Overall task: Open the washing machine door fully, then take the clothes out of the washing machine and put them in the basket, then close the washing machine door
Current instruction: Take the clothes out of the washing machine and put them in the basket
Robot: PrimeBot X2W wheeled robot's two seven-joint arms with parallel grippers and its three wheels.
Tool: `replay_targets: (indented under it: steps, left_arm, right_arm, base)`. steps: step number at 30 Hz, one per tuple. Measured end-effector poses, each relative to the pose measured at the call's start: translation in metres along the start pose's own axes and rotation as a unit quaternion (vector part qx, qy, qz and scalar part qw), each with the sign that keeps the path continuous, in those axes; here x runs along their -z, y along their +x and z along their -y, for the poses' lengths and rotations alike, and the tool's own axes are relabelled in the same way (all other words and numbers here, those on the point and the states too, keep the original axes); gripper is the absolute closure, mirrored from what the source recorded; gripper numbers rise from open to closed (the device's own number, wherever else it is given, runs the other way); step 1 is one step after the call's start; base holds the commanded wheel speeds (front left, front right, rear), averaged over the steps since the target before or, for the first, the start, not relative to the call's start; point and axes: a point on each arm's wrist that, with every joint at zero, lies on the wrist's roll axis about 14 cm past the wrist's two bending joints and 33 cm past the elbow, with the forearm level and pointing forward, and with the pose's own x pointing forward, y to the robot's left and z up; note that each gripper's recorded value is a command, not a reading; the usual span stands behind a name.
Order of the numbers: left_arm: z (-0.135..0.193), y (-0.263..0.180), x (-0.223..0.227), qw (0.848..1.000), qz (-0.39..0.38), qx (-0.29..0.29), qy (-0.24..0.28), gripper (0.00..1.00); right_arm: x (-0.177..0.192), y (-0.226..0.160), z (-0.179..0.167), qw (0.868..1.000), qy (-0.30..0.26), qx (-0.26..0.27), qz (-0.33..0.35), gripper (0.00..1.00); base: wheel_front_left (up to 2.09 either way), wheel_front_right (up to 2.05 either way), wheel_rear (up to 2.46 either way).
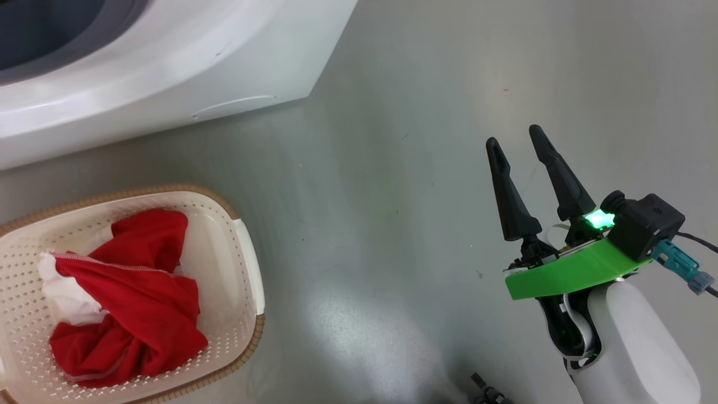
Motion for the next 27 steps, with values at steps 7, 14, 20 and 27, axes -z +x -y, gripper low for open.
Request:
replay_targets:
  steps: [7,14,20,27]
  left_arm:
    - [0.002,-0.011,-0.019,0.998,0.058,0.011,-0.006,1.0]
    - [0.017,-0.036,-0.03,0.993,0.108,0.04,-0.02,1.0]
    - [0.022,-0.068,-0.047,0.985,0.157,0.063,-0.047,1.0]
    - [0.022,-0.109,-0.06,0.972,0.206,0.081,-0.079,1.0]
  right_arm:
    - [-0.008,0.0,-0.004,1.0,0.002,-0.005,0.011,0.0]
    - [-0.024,-0.002,-0.013,0.999,0.004,-0.017,0.03,0.0]
    - [-0.041,-0.007,-0.024,0.998,0.0,-0.032,0.049,0.0]
    - [-0.059,-0.015,-0.036,0.996,-0.001,-0.047,0.07,0.0]
  base:
    - [0.0,0.0,0.0]
    - [0.0,0.0,0.0]
    - [0.0,0.0,0.0]
    - [0.0,0.0,0.0]
